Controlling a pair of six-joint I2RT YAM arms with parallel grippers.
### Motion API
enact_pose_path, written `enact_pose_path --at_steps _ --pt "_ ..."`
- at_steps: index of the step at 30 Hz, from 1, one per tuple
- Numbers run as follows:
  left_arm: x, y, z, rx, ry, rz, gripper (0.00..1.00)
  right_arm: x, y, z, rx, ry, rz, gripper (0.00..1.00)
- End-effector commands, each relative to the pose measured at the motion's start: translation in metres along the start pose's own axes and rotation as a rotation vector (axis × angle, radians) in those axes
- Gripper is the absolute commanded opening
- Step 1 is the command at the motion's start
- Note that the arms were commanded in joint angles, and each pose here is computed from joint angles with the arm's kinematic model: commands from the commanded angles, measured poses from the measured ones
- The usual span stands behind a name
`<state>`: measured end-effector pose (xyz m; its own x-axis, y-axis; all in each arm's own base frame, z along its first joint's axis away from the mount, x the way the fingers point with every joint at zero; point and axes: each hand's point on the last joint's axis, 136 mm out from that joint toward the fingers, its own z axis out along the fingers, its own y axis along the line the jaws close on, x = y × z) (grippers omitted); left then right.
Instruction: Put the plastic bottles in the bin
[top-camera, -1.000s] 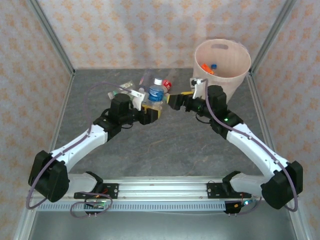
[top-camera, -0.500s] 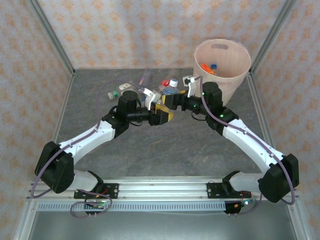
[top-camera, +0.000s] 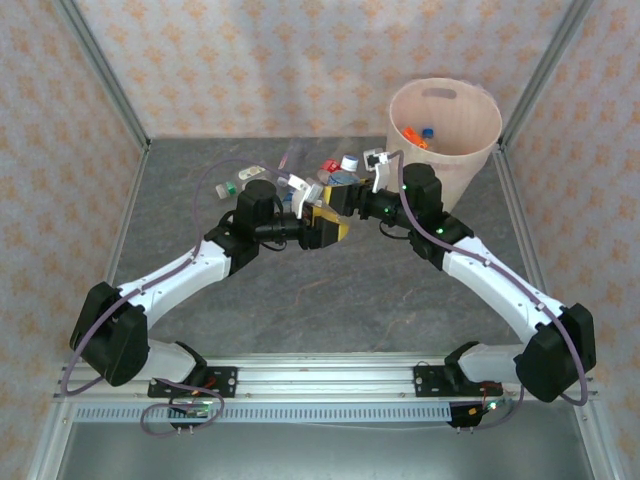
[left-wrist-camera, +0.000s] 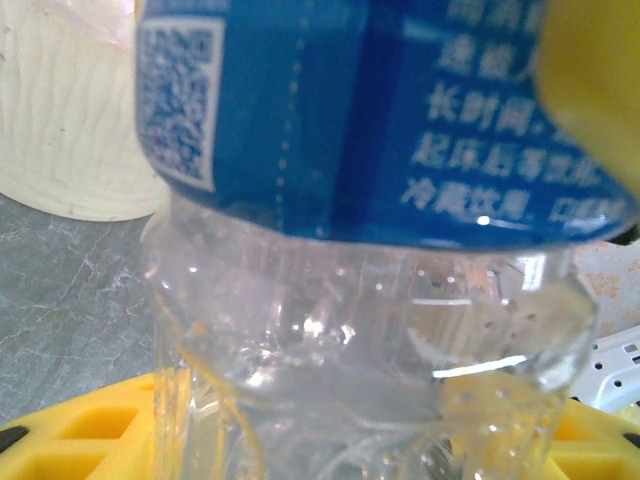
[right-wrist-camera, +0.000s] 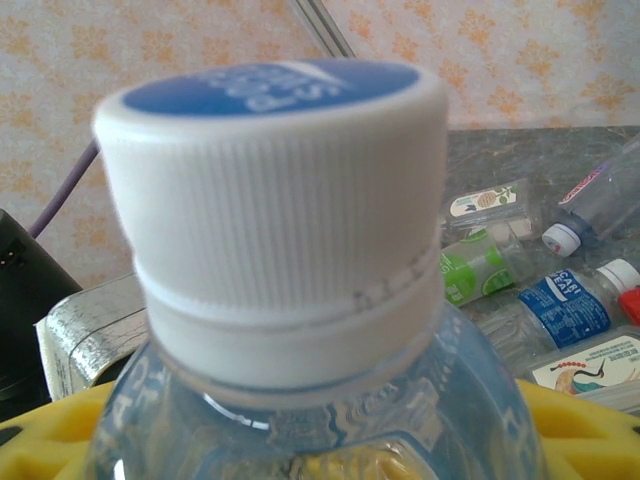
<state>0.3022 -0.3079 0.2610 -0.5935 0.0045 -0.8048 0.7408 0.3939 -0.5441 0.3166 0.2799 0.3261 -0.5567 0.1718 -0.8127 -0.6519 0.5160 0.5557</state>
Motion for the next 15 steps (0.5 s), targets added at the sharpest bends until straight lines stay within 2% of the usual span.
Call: enact_pose_path --at_steps 1,4,6,7,11,15 --pt "-0.015 0.008 0.003 -0.063 -0.054 0.018 0.23 -0.022 -0.007 -0.009 0.083 -0.090 -0.012 0.30" --pt "-0.012 0.018 0.001 -0.129 -0.041 0.006 0.65 -0.026 -0.010 -0.013 0.113 -0.109 -0.031 0.00" --pt "-0.013 0.023 -0.004 -0.169 -0.055 0.006 0.93 -0.029 -0.014 -0.017 0.148 -0.127 -0.044 0.00" --pt "-0.013 0.027 -0.007 -0.197 -0.069 0.010 1.00 -0.032 -0.015 -0.021 0.168 -0.139 -0.058 0.00" --pt "-0.017 0.046 -0.028 -0.358 -0.136 0.022 1.00 -0.045 -0.032 -0.040 0.316 -0.207 -0.097 0.00" --pt "-0.019 0.083 -0.064 -0.638 -0.224 -0.023 1.00 -0.058 -0.045 -0.059 0.454 -0.237 -0.134 0.00"
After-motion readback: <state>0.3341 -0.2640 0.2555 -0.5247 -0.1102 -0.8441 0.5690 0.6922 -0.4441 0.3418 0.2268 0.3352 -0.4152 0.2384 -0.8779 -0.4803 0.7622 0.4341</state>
